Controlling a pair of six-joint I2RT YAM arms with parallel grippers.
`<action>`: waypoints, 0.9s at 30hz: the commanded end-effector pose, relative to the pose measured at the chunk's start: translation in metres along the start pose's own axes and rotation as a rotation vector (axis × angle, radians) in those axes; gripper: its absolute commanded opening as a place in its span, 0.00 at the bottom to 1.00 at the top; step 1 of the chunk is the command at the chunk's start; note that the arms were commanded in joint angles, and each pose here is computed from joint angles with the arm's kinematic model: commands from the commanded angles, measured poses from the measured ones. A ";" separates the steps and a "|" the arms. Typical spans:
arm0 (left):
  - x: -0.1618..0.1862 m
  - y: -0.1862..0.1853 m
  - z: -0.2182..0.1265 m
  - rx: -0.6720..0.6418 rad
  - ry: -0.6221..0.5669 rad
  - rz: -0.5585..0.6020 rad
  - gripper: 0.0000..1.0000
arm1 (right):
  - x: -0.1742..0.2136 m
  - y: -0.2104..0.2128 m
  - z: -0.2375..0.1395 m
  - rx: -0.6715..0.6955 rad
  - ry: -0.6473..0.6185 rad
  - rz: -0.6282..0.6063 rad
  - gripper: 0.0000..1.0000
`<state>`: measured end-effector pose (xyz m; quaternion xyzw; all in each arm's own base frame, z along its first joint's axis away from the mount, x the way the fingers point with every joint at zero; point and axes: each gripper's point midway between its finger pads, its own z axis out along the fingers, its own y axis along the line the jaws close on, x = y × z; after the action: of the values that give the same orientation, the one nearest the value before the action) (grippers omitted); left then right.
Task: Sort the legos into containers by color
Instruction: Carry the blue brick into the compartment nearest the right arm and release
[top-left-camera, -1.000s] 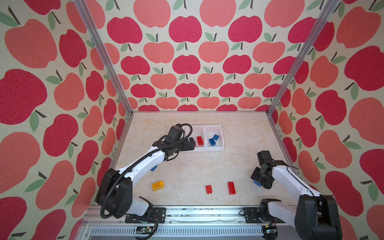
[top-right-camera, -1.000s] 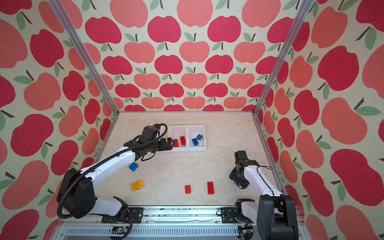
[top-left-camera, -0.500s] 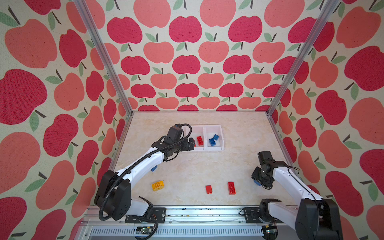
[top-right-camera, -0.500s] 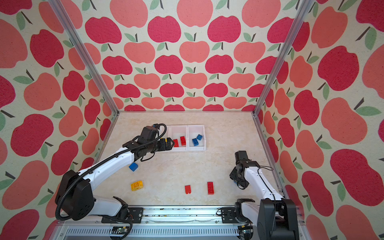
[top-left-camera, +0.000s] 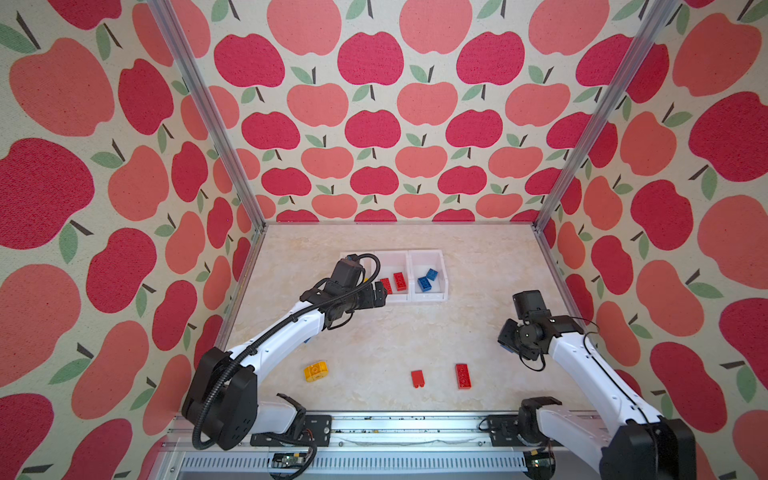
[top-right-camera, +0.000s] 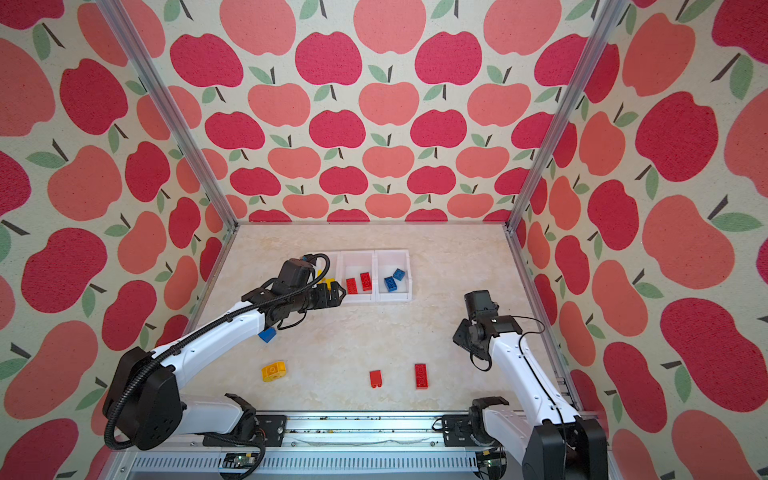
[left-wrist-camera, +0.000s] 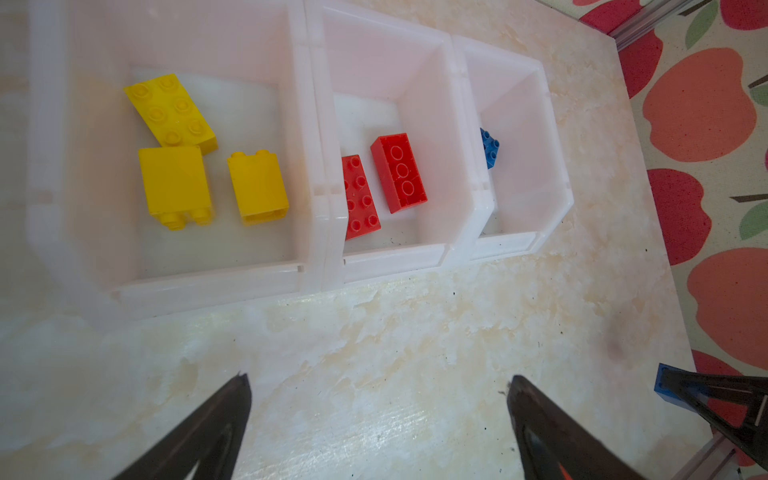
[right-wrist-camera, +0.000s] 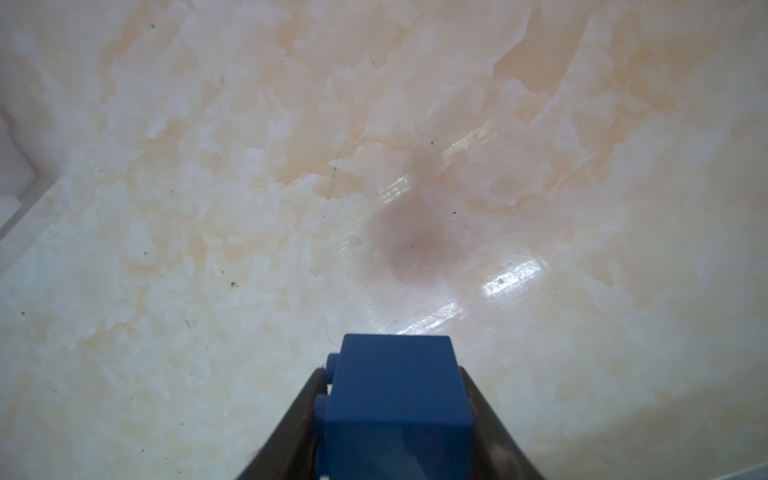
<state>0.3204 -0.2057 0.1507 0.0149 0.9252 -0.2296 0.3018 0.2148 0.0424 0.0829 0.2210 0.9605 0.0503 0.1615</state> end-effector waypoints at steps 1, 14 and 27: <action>0.001 0.008 -0.006 -0.022 -0.021 -0.021 0.99 | -0.010 0.021 -0.013 -0.024 -0.025 -0.047 0.35; 0.011 0.018 -0.018 -0.048 -0.029 -0.033 0.99 | -0.046 0.159 -0.027 -0.156 -0.119 -0.380 0.35; 0.021 0.026 -0.028 -0.066 -0.035 -0.050 0.99 | -0.074 0.270 -0.003 -0.263 -0.131 -0.538 0.35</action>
<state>0.2981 -0.1828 0.1521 -0.0077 0.9224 -0.2203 0.3172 0.3742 0.2365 0.1454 -0.0351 0.9630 0.1037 0.2463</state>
